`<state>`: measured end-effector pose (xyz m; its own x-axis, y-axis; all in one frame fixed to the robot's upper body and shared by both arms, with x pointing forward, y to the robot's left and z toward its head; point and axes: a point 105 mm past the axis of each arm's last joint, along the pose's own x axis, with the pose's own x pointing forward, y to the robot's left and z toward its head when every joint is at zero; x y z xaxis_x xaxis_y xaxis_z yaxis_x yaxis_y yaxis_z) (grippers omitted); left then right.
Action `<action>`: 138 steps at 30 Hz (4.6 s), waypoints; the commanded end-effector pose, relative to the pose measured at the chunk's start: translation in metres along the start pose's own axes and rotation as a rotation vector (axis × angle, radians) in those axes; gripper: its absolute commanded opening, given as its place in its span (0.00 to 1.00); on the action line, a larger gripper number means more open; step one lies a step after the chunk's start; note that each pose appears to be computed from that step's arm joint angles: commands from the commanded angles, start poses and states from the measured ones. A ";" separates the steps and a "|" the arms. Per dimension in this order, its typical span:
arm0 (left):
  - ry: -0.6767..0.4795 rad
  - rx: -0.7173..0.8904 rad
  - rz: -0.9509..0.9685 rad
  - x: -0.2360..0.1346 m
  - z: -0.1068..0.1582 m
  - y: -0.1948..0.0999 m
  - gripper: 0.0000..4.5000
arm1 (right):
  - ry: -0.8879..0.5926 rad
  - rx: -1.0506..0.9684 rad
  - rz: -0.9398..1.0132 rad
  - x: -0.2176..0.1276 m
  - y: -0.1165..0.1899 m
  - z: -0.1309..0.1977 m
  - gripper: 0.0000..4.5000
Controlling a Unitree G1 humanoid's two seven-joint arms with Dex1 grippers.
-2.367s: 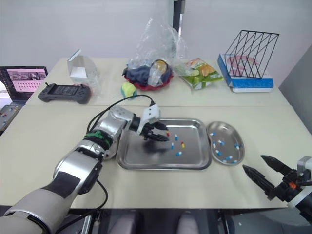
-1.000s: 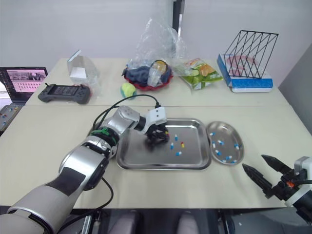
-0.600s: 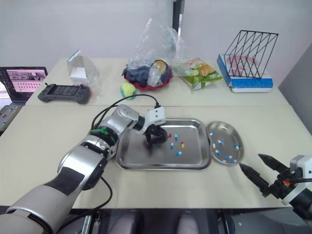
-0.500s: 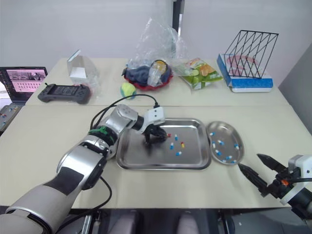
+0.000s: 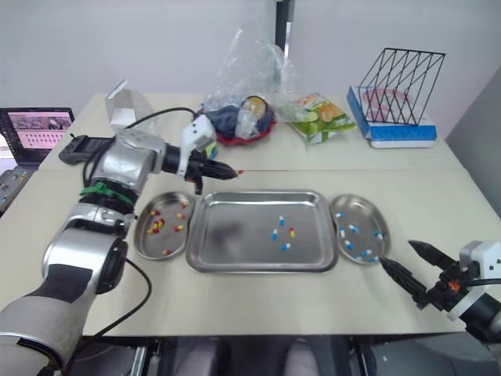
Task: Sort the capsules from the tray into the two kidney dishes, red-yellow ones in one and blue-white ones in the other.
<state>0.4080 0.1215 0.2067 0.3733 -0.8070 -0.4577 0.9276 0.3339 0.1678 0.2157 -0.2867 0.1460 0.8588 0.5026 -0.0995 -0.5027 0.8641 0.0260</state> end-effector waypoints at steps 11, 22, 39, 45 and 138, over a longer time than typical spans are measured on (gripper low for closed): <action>0.179 -0.157 0.219 -0.090 -0.087 -0.011 0.00 | 0.011 -0.019 0.079 0.015 -0.003 0.007 1.00; 0.170 -0.192 0.216 -0.088 -0.099 -0.019 0.17 | 0.018 -0.022 0.083 0.014 -0.004 0.006 1.00; -0.211 -0.080 0.300 -0.153 -0.068 -0.027 1.00 | 0.017 -0.052 0.097 0.015 -0.020 0.016 1.00; -0.328 -0.143 0.484 -0.199 -0.100 -0.037 1.00 | 0.013 -0.048 0.086 0.016 -0.034 0.014 1.00; -0.343 -0.010 0.217 -0.155 -0.078 -0.118 1.00 | 0.329 -0.505 0.665 0.197 0.095 -0.001 0.61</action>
<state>0.2398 0.2435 0.1797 0.5393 -0.8362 -0.0995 0.8375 0.5204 0.1666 0.3365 -0.1079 0.1179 0.3354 0.7900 -0.5133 -0.9419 0.2703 -0.1995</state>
